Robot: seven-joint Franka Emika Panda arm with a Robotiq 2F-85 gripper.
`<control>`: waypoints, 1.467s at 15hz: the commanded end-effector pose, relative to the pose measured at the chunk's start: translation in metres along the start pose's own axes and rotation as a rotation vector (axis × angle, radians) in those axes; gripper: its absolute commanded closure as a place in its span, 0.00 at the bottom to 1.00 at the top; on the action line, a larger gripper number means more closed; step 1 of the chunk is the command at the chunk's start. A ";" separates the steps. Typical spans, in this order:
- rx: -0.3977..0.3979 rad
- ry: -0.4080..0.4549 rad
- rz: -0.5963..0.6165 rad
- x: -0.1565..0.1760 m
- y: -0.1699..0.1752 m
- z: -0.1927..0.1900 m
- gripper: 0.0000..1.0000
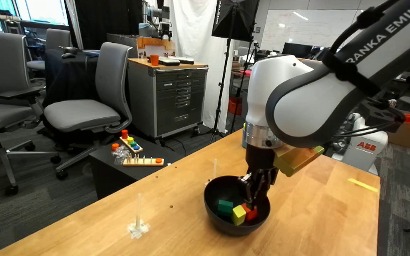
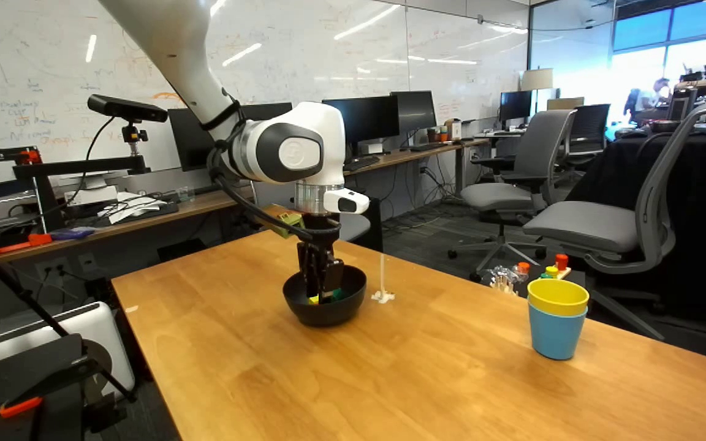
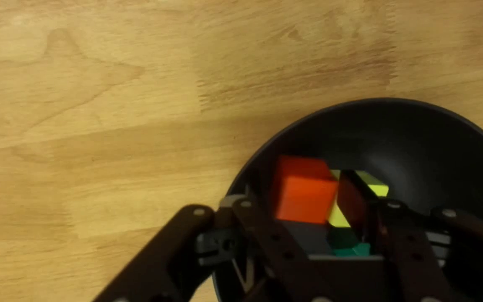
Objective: Put the yellow, green and orange blocks inside the black bowl
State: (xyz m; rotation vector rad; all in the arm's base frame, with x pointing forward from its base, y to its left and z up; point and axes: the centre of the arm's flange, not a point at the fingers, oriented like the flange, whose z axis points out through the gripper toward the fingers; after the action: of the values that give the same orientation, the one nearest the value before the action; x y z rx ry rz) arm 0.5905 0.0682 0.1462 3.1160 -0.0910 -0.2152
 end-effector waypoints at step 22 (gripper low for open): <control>-0.105 0.030 -0.296 -0.046 -0.011 -0.155 0.00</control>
State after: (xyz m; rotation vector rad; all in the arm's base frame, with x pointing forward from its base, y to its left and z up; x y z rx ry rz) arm 0.5862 0.0870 0.2738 3.0461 0.2971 -0.1904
